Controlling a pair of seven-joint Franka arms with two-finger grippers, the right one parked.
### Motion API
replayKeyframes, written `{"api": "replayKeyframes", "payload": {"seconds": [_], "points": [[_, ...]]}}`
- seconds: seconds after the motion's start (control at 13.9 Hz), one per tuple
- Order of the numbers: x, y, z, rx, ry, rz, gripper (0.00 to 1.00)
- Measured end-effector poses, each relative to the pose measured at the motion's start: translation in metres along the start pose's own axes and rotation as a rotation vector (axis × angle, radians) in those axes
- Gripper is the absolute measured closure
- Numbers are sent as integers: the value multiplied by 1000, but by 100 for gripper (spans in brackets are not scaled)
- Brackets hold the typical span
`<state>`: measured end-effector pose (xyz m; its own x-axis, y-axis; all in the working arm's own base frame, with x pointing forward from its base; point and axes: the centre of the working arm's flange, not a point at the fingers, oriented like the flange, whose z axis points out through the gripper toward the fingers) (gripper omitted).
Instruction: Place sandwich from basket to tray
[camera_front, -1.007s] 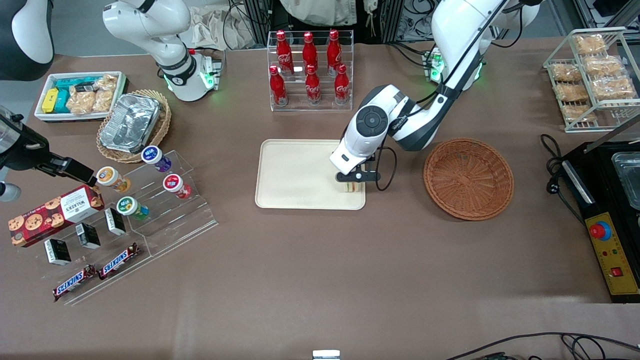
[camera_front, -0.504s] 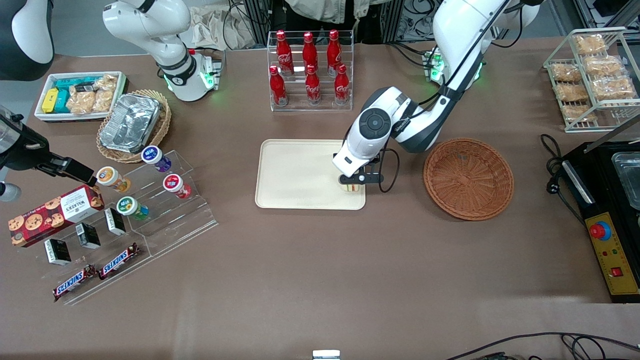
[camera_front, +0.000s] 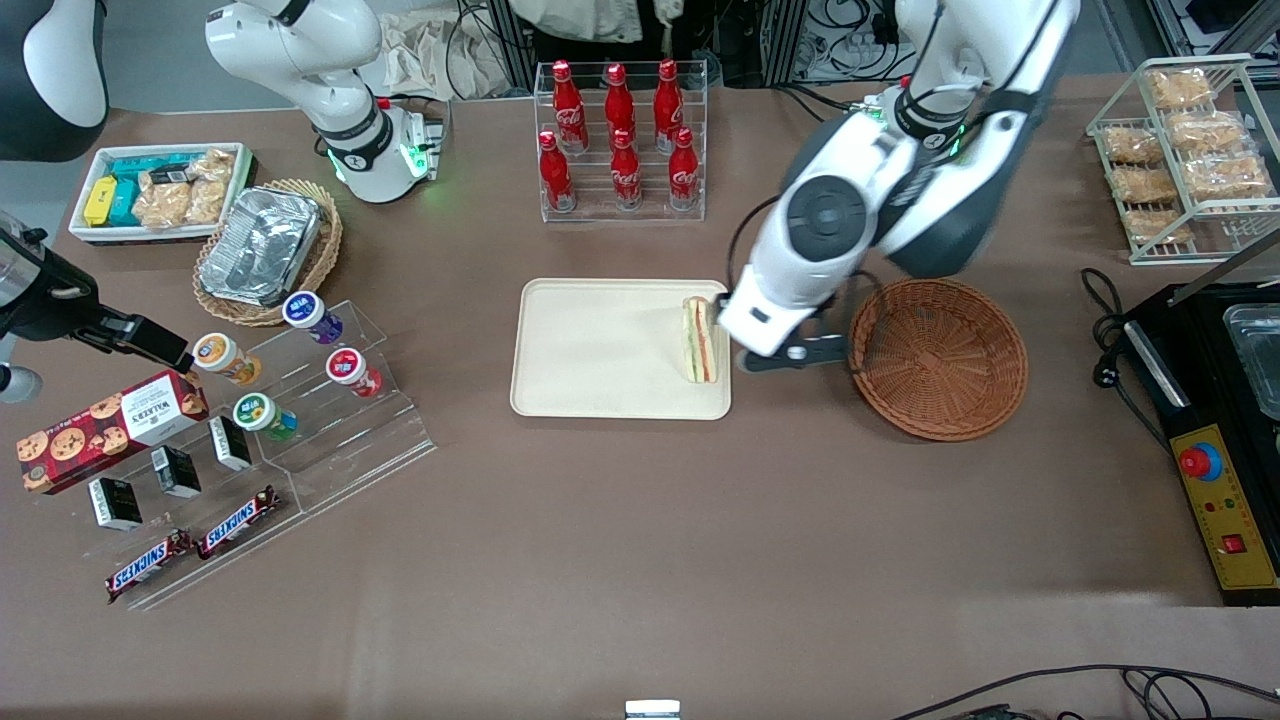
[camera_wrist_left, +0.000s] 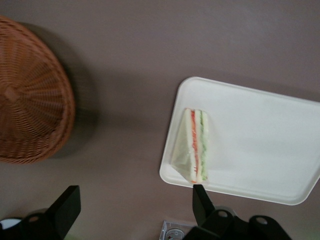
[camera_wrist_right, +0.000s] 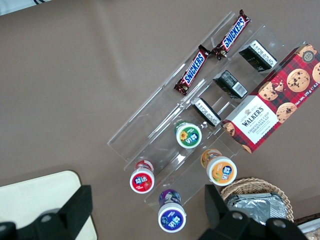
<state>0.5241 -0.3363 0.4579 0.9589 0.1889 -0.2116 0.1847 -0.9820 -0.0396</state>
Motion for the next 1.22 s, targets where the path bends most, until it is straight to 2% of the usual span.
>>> {"api": "replayKeyframes", "payload": {"seconds": [0.22,0.36,0.58,0.79,1.22], "points": [[19,-58,-44,-4,17,-50,0],[30,-102,-69,15,52,-28,0],[53,-166,-91,89,113,56,0],[65,-213,-108,102,137,125,0],[63,-318,-153,129,184,318,0]]}}
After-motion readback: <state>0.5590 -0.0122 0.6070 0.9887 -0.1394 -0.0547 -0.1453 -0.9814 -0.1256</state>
